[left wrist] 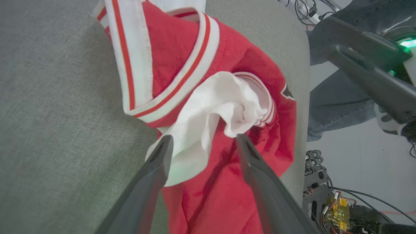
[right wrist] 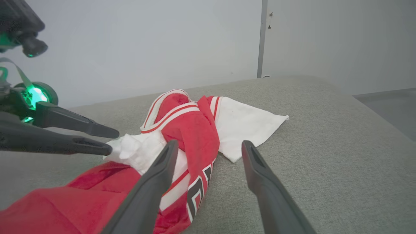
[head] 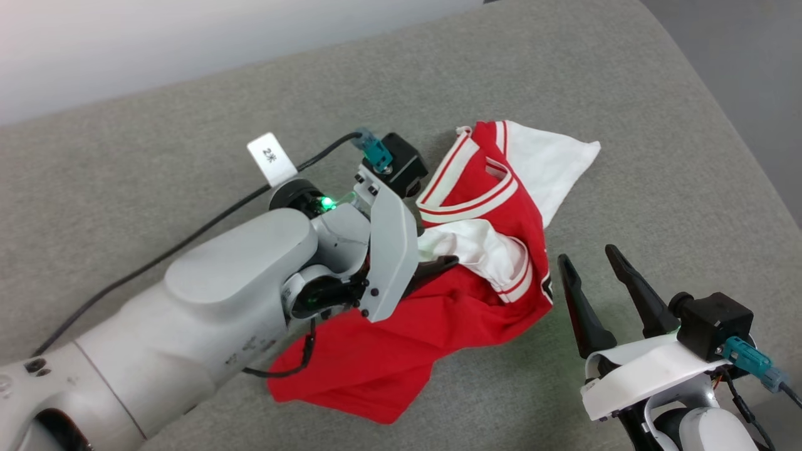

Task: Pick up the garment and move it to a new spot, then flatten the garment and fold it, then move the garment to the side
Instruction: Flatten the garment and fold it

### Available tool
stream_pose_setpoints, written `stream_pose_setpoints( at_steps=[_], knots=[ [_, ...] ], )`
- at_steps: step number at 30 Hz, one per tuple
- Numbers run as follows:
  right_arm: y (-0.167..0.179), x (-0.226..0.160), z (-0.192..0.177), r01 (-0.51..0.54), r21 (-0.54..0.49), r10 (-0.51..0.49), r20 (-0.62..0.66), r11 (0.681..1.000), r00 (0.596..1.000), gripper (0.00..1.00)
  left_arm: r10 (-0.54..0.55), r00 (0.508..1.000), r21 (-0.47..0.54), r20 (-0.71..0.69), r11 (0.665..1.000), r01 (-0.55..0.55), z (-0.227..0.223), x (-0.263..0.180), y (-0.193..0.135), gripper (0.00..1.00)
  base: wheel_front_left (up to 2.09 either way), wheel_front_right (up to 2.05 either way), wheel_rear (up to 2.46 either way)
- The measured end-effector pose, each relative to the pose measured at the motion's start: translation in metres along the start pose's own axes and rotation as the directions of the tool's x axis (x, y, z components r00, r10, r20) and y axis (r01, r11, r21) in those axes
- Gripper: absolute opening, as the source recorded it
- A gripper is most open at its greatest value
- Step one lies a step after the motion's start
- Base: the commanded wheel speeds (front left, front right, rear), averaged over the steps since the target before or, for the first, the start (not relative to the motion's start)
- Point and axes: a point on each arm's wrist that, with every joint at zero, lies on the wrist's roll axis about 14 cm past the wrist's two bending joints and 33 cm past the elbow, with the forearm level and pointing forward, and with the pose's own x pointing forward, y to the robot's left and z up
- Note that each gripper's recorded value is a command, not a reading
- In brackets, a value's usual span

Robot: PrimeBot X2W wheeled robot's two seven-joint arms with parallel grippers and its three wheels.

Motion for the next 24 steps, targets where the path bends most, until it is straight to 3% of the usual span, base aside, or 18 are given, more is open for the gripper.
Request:
stream_pose_setpoints(
  at_steps=[5,6,9,17,24],
  knots=[
    [-0.009,-0.004,-0.003,0.03,-0.002,-0.03,-0.009,1.0,1.0,1.0,-0.011,0.999,-0.018,-0.043,1.0,0.01,-0.015,0.014,0.002,1.0,0.0,0.0,0.0],
    [-0.01,-0.005,-0.003,0.035,-0.004,-0.035,-0.009,0.999,0.999,1.0,-0.014,0.999,-0.019,-0.046,1.0,0.013,-0.016,0.017,0.002,0.71,0.0,0.0,0.0],
    [-0.014,-0.006,-0.004,0.046,-0.005,-0.046,-0.011,0.999,0.999,1.0,-0.031,0.999,-0.045,-0.027,0.999,0.03,-0.015,0.021,-0.001,0.0,0.0,0.0,0.0],
    [-0.011,-0.004,-0.003,0.034,-0.008,-0.034,-0.013,0.999,0.999,1.0,0.01,0.995,-0.084,0.096,0.997,-0.002,0.006,-0.005,0.012,0.0,0.0,0.0,0.0],
    [0.005,0.001,-0.002,-0.029,-0.011,0.029,-0.023,1.0,0.999,1.0,0.229,0.958,-0.086,0.173,0.972,-0.217,0.01,-0.079,0.072,0.0,0.0,0.0,0.0]
  ],
)
